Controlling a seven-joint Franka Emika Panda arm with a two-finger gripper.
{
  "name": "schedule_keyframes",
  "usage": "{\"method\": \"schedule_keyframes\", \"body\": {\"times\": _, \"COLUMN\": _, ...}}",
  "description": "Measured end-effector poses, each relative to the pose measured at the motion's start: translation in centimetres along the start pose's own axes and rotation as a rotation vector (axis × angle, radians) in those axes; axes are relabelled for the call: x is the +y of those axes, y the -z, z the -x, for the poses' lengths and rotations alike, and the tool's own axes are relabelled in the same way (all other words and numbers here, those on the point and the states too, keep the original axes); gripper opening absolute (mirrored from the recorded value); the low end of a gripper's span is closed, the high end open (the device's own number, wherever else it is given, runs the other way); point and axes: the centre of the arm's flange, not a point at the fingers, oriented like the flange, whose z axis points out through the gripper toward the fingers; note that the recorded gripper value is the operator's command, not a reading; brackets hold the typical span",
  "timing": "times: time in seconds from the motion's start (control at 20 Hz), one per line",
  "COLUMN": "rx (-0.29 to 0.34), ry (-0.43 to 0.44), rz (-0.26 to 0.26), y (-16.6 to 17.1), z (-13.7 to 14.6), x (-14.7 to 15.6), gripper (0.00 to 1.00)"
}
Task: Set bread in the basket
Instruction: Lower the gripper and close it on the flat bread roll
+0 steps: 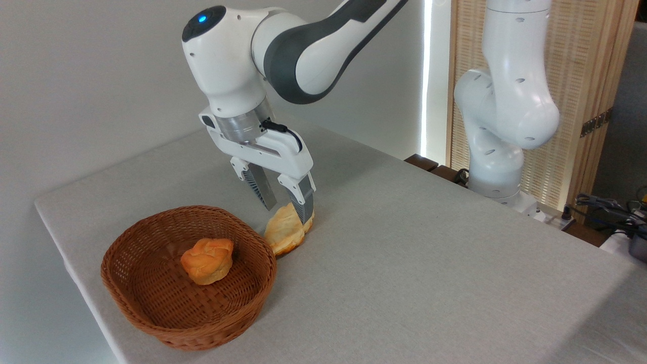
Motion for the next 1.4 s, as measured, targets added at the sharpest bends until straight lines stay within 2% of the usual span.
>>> {"method": "schedule_keyframes", "body": {"times": 0.7, "rx": -0.051, "ry": -0.031, "rz": 0.004, "y": -2.5, "z": -1.4, "x": 1.4, "gripper": 1.00}}
{"method": "schedule_keyframes", "body": {"times": 0.9, "rx": -0.057, "ry": -0.039, "rz": 0.002, "y": -2.8, "z": -1.6, "x": 1.8, "gripper": 0.97}}
{"method": "schedule_keyframes", "body": {"times": 1.05, "rx": -0.072, "ry": -0.050, "rz": -0.032, "y": -2.8, "z": -1.5, "x": 1.5, "gripper": 0.96}}
{"method": "schedule_keyframes", "body": {"times": 1.3, "rx": -0.080, "ry": -0.057, "rz": -0.051, "y": -2.9, "z": -1.4, "x": 1.4, "gripper": 0.46}}
{"method": "schedule_keyframes", "body": {"times": 1.35, "rx": -0.080, "ry": -0.058, "rz": -0.051, "y": -2.9, "z": -1.5, "x": 1.4, "gripper": 0.40}}
{"method": "schedule_keyframes", "body": {"times": 1.4, "rx": -0.080, "ry": -0.058, "rz": -0.051, "y": -2.9, "z": -1.5, "x": 1.4, "gripper": 0.39}}
